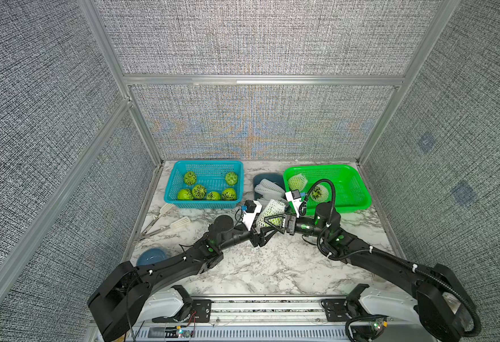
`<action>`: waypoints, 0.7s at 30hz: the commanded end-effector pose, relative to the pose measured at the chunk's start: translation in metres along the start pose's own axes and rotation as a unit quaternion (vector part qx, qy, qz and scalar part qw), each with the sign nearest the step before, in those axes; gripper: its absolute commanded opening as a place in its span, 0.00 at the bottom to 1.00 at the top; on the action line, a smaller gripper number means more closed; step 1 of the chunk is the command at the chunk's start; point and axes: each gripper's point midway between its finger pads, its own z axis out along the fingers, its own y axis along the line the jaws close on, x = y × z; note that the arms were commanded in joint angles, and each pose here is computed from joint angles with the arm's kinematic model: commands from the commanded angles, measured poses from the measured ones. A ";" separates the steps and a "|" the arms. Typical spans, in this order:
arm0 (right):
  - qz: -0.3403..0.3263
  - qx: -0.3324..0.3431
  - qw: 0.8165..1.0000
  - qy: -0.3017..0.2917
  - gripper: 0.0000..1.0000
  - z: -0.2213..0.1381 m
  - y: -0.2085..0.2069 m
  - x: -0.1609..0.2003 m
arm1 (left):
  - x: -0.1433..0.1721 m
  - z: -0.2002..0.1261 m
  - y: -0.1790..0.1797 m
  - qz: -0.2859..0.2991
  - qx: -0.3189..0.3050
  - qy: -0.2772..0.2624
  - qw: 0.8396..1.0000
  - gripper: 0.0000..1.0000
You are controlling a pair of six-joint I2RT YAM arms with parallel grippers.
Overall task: Sleeve custard apples in foam nets
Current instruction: Pick up the custard apple from the center of the board.
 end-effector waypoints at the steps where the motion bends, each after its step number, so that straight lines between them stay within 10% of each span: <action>1: -0.001 -0.018 1.000 0.001 0.82 0.000 0.007 0.000 | -0.011 0.000 -0.003 0.004 0.005 -0.021 1.000 0.67; 6: -0.007 -0.009 1.000 -0.012 0.90 -0.003 0.007 -0.005 | -0.009 0.003 0.000 0.000 0.001 -0.014 1.000 0.49; 21: -0.036 0.083 0.992 -0.084 0.99 -0.058 -0.007 -0.026 | -0.021 0.012 0.008 0.008 -0.026 -0.003 1.000 0.44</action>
